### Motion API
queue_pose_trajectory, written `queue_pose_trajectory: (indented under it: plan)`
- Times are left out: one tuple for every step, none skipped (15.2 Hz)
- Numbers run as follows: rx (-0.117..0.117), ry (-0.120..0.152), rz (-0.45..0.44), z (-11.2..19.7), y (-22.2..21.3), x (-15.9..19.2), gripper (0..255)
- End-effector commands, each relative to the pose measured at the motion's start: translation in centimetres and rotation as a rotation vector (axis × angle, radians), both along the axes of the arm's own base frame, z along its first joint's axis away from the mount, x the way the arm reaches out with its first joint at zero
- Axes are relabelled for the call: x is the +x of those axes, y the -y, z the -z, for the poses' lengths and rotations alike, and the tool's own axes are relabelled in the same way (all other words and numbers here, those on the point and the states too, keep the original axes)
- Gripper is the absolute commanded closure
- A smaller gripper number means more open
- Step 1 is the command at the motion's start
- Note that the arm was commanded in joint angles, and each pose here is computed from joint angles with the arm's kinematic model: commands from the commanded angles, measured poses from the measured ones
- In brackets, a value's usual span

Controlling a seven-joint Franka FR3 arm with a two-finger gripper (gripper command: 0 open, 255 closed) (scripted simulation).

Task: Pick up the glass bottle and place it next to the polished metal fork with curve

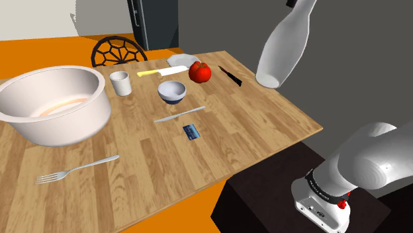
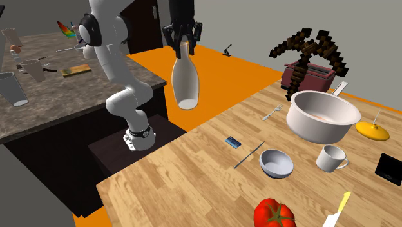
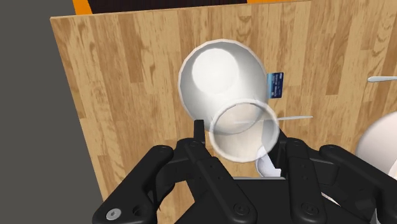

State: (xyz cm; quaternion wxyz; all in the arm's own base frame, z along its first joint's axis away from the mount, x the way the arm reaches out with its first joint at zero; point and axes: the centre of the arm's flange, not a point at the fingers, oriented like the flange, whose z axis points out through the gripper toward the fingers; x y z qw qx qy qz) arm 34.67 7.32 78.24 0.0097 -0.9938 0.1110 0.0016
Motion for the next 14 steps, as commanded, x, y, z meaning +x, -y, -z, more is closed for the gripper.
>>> queue_pose_trajectory:
  plan:
    - [0.0, 0.0, 0.0, -1.2, 0.0, 0.0, 255]
    - [0.0, 0.0, 0.0, -1.7, 0.0, 0.0, 255]
    - [0.0, 0.0, 0.0, -2.2, 0.0, 0.0, 255]
    - [0.0, 0.0, 0.0, -2.8, 0.0, 0.0, 255]
    - [0.0, 0.0, 0.0, -3.0, 0.0, 0.0, 255]
    - [0.0, 0.0, 0.0, -2.4, -1.2, 0.2, 255]
    - [0.0, 0.0, 0.0, -1.7, -2.3, 0.5, 255]
    - [0.0, 0.0, 0.0, -1.1, -3.4, 0.7, 255]
    - [0.0, 0.0, 0.0, -0.5, -4.6, 0.9, 255]
    - [0.0, 0.0, 0.0, 0.1, -5.7, 1.2, 255]
    - [0.0, 0.0, 0.0, 0.7, -6.9, 1.4, 255]
    - [0.0, 0.0, 0.0, 1.4, -8.0, 1.6, 255]
    - [0.0, 0.0, 0.0, 2.0, -9.2, 1.9, 255]
    - [0.0, 0.0, 0.0, 2.6, -10.3, 2.1, 255]
